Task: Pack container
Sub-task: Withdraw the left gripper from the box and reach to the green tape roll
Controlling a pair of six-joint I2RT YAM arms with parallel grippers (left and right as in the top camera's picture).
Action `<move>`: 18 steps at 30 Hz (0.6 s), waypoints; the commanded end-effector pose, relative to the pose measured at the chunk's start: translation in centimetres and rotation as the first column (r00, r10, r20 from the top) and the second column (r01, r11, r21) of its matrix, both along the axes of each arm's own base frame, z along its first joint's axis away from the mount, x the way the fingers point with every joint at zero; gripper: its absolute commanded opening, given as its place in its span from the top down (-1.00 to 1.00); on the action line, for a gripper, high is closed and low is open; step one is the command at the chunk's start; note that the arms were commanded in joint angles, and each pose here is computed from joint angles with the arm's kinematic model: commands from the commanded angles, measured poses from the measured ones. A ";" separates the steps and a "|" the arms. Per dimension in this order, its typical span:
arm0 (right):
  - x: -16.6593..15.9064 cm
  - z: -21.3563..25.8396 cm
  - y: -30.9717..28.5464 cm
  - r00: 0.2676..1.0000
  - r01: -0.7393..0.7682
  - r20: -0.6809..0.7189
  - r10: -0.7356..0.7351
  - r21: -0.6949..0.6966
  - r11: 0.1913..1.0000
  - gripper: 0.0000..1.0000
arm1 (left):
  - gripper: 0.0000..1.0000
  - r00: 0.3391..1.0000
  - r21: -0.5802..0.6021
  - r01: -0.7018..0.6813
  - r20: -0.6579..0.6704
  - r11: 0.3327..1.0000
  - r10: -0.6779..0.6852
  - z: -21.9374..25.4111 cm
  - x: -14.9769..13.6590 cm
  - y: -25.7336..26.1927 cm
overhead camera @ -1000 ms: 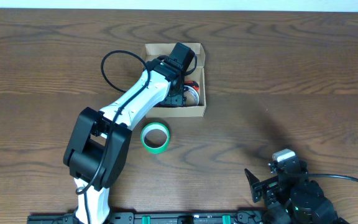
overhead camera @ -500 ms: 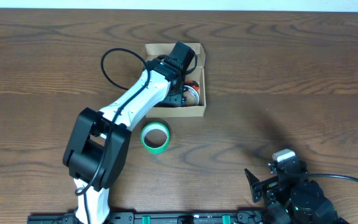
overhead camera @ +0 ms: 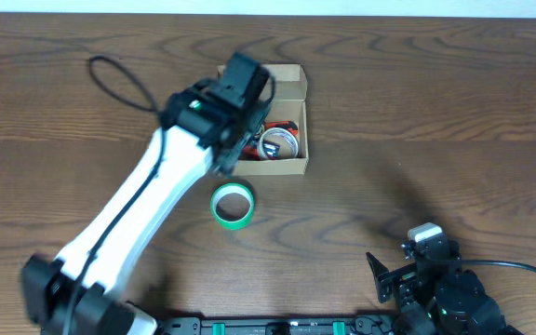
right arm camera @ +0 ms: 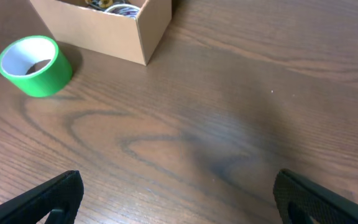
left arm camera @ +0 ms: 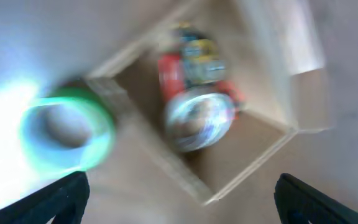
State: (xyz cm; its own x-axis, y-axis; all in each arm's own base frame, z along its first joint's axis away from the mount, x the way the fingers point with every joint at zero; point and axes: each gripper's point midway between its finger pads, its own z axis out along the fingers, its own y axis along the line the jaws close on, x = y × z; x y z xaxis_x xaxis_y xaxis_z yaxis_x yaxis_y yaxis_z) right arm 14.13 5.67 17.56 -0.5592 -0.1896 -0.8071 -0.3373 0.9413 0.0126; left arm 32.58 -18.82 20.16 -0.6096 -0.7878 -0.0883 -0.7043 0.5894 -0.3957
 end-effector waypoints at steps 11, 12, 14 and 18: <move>0.0 0.1 -0.1 1.000 0.008 0.007 -0.008 0.009 1.000 -0.98 | -0.92 0.988 0.047 -0.092 -0.122 0.995 0.097 -0.8 -9.2 5.6; 0.0 0.1 -0.1 1.000 0.008 0.007 -0.008 0.009 1.000 -0.99 | -0.91 0.983 0.036 -0.115 -0.138 0.993 0.119 -1.7 -9.6 5.7; 0.0 0.1 -0.1 1.000 0.008 0.007 -0.008 0.009 1.000 -0.99 | -0.91 0.973 0.015 -0.153 -0.171 0.988 0.153 -3.7 -10.3 5.6; 0.0 0.1 -0.1 1.000 0.008 0.007 -0.008 0.009 1.000 -0.98 | -0.91 0.949 -0.025 -0.217 -0.239 0.976 0.205 -6.9 -10.9 4.8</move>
State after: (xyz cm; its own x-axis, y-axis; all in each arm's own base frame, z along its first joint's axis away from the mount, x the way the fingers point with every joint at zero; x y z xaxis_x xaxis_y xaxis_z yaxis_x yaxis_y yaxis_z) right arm 14.13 5.67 17.56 -0.5593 -0.1896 -0.8070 -0.3375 0.9412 0.0128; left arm 22.69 -13.66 15.18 -0.5083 -0.8612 0.0065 -0.8297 0.4877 -0.2716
